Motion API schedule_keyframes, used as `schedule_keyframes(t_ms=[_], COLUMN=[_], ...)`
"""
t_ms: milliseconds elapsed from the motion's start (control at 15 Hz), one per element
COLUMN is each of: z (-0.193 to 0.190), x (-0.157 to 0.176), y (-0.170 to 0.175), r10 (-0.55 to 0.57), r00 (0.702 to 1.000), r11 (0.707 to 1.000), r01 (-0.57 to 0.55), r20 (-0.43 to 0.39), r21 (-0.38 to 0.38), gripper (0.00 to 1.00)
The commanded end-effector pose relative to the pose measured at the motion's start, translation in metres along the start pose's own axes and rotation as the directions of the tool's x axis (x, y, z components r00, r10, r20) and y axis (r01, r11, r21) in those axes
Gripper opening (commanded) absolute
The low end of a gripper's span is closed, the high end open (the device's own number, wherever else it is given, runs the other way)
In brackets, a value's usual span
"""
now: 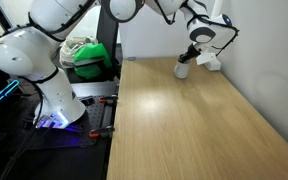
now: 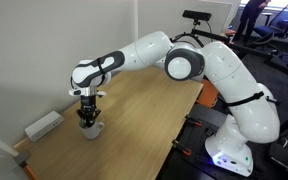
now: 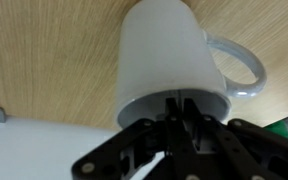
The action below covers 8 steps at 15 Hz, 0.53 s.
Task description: Remove the pen from the mug cup
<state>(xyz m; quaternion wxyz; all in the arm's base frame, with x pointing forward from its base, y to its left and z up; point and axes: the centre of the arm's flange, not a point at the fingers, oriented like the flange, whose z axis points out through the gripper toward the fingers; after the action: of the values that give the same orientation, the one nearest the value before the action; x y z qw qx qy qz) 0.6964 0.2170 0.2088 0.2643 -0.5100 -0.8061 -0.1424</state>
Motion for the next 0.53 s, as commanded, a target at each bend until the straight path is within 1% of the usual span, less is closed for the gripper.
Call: schedule_keyframes(t_ms=[0, 200, 400, 467], z=[-0.0054, -0.0063, -0.0076, -0.0095], x=[0.0045, 0.0054, 0.0061, 0.0063], y=[0.0088, 0.0098, 0.0114, 0.0119], r10=[0.022, 0.02, 0.021, 0.024], r00=[1.0, 1.0, 1.0, 1.0], r11=[0.999, 0.999, 1.0, 1.0], r01=[-0.022, -0.02, -0.02, -0.024], r20=[0.003, -0.001, -0.008, -0.008], r21=[0.026, 0.027, 0.02, 0.01], gripper=[0.04, 0.02, 0.02, 0.0])
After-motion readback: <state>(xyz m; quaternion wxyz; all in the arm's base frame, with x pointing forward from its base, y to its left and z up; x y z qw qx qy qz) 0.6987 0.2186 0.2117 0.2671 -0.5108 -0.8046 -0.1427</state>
